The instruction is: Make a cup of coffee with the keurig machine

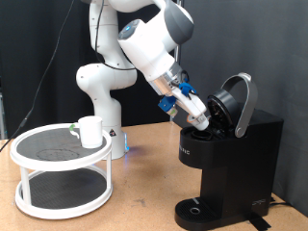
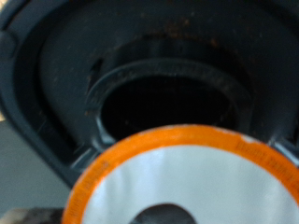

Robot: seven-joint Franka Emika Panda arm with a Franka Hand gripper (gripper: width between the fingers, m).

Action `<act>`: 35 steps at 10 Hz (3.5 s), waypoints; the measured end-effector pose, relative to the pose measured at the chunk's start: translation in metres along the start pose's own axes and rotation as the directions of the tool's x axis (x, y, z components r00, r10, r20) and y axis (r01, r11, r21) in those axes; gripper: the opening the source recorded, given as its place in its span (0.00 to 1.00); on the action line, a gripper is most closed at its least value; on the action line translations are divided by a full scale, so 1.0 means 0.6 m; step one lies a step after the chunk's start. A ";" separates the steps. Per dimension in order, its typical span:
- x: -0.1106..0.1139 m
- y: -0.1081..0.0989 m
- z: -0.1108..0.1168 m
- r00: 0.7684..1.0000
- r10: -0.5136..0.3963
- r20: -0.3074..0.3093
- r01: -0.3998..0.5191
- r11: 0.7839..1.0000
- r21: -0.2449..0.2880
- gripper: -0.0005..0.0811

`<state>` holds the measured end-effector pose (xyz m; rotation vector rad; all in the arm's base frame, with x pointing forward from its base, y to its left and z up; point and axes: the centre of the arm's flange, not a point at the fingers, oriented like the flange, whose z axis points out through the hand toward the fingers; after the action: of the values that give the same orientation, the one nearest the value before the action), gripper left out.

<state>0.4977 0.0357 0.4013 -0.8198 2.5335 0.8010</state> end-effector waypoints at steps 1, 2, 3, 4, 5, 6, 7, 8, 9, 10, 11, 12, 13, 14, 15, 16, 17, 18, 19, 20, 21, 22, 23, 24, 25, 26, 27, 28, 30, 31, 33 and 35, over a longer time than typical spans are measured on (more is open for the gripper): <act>0.001 -0.002 0.006 1.000 0.000 -0.011 0.000 1.000 0.005 0.50; 0.003 -0.005 0.012 1.000 0.002 -0.027 -0.002 1.000 0.009 0.50; 0.003 -0.008 0.016 0.999 0.002 -0.042 -0.001 1.000 0.024 0.50; 0.001 -0.009 0.018 0.998 0.001 -0.059 0.001 0.999 0.036 0.50; -0.001 -0.007 0.018 0.998 0.001 -0.070 0.002 0.999 0.044 0.50; -0.003 -0.006 0.019 0.997 -0.001 -0.075 0.004 0.999 0.047 0.50; -0.005 -0.005 0.022 0.997 -0.003 -0.076 0.006 0.999 0.050 0.50; -0.007 -0.006 0.027 0.997 -0.004 -0.076 0.009 0.998 0.056 0.50; -0.010 -0.007 0.032 0.997 -0.006 -0.080 0.011 0.998 0.057 0.50; -0.014 -0.006 0.036 0.997 -0.010 -0.081 0.015 0.998 0.059 0.50; -0.017 -0.006 0.035 0.997 -0.012 -0.080 0.017 0.998 0.060 0.50; -0.021 -0.004 0.037 0.997 -0.017 -0.080 0.022 0.998 0.060 0.50; -0.028 -0.002 0.041 0.996 -0.024 -0.081 0.028 0.998 0.059 0.51; -0.033 0.000 0.044 0.996 -0.029 -0.082 0.034 0.998 0.058 0.73; -0.037 0.002 0.046 0.996 -0.033 -0.082 0.038 0.998 0.057 0.73; -0.039 0.004 0.046 0.996 -0.034 -0.079 0.039 0.998 0.054 0.87; -0.041 0.006 0.045 0.997 -0.032 -0.073 0.035 0.998 0.047 0.90; -0.042 0.009 0.044 0.997 -0.035 -0.070 0.037 0.999 0.034 0.90; -0.042 0.012 0.040 0.997 -0.042 -0.068 0.044 0.999 0.017 0.90; -0.041 0.014 0.034 0.997 -0.049 -0.066 0.049 0.999 0.004 0.91; -0.040 0.013 0.035 0.997 -0.048 -0.066 0.048 0.999 0.006 0.91; -0.039 0.013 0.035 0.997 -0.041 -0.059 0.041 0.999 0.003 0.91; -0.039 0.011 0.030 0.999 -0.030 -0.034 0.029 1.000 -0.007 0.91; -0.039 0.009 0.019 1.000 -0.025 0.002 0.025 0.999 -0.025 0.91; -0.038 0.008 0.003 0.999 -0.024 0.033 0.025 0.999 -0.042 0.91; -0.036 0.009 -0.014 0.999 -0.028 0.045 0.030 0.998 -0.059 0.91; -0.033 0.011 -0.030 0.998 -0.030 0.052 0.033 0.997 -0.072 0.91; -0.032 0.014 -0.043 0.998 -0.031 0.060 0.035 0.996 -0.077 0.91; -0.040 0.025 -0.073 0.993 -0.025 0.112 0.035 0.995 -0.090 0.91; -0.048 0.033 -0.090 0.990 -0.026 0.140 0.041 0.994 -0.104 0.91; -0.062 0.047 -0.123 0.985 -0.038 0.171 0.059 0.991 -0.122 0.91; -0.066 0.054 -0.143 0.984 -0.047 0.171 0.071 0.988 -0.136 0.91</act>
<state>0.4945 0.0212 0.5000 -0.8312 2.3156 0.9963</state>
